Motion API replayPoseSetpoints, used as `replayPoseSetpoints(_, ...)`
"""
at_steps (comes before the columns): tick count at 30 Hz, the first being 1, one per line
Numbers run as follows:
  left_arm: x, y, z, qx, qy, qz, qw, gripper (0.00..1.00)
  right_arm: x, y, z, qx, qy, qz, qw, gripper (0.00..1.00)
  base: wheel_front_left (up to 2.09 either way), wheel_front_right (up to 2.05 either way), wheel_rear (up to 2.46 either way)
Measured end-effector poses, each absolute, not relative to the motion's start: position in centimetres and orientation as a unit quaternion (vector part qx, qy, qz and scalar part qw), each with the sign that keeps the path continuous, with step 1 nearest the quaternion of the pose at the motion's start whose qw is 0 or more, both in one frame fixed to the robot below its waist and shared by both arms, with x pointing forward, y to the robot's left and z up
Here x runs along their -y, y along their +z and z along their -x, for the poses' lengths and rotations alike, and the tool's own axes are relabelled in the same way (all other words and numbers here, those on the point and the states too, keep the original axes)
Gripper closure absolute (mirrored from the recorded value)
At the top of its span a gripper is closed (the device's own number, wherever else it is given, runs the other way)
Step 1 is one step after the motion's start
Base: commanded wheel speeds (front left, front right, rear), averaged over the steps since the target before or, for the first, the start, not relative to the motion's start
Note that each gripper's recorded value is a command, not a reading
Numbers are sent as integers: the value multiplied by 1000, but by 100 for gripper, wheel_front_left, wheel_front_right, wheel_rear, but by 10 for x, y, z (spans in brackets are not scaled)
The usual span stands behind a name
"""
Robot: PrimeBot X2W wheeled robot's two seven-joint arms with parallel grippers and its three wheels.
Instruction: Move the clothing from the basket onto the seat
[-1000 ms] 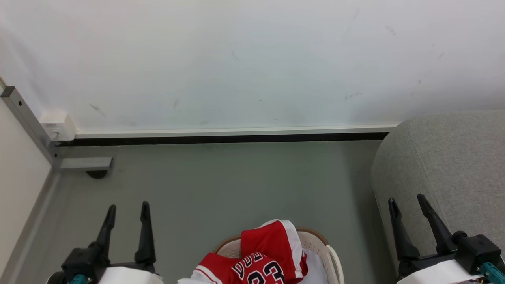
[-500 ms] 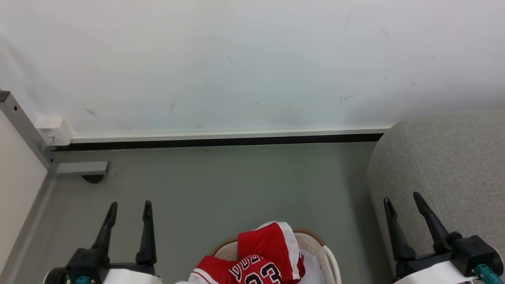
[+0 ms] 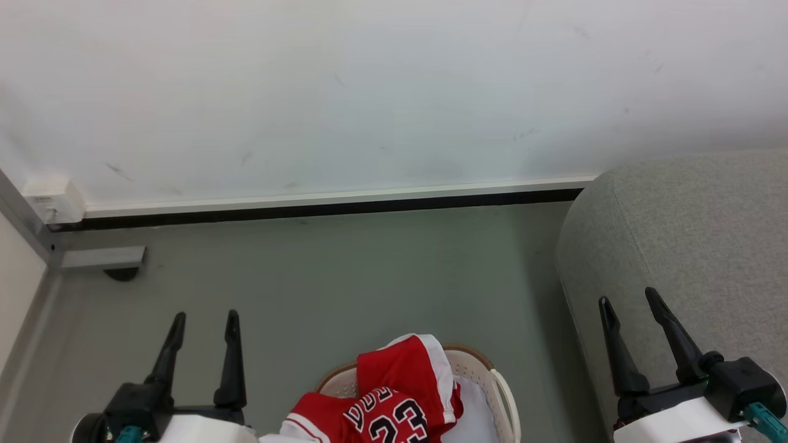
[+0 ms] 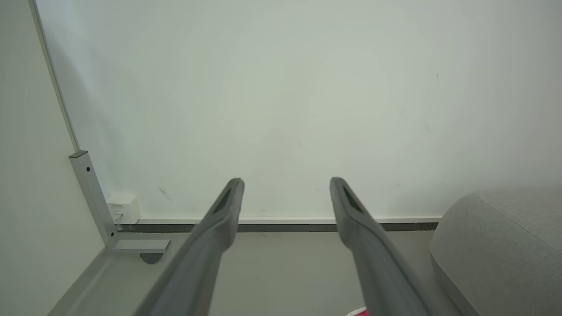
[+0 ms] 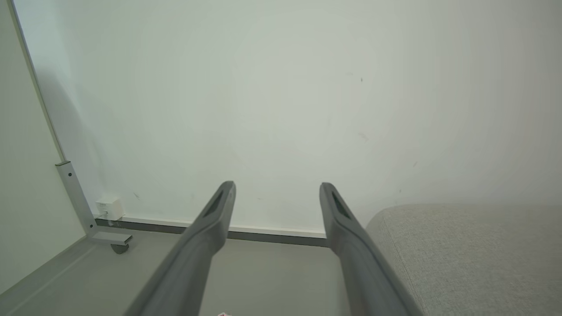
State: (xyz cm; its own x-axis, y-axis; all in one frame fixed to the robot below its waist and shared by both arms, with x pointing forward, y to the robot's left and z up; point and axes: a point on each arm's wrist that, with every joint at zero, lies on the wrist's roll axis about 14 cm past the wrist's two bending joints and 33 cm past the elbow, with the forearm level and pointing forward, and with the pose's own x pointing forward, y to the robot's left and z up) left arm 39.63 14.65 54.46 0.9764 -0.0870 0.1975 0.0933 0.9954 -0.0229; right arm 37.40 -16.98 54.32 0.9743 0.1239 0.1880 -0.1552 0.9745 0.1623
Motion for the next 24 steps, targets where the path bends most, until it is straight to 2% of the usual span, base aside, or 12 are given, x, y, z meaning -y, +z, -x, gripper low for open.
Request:
replayPoseSetpoints(13, -98, 495, -447, 32, -112, 42, 992, 0, 197, 555, -404, 108, 41, -85, 990, 0, 0, 0, 0)
replayPoseSetpoints(18, -69, 426, -461, -65, -157, 31, 985, 0, 206, 552, -418, 108, 29, -80, 991, 0, 0, 0, 0)
replayPoseSetpoints(24, -33, 338, -463, -204, -236, 7, 950, 0, 219, 536, -431, 92, 1, -81, 992, 0, 0, 0, 0)
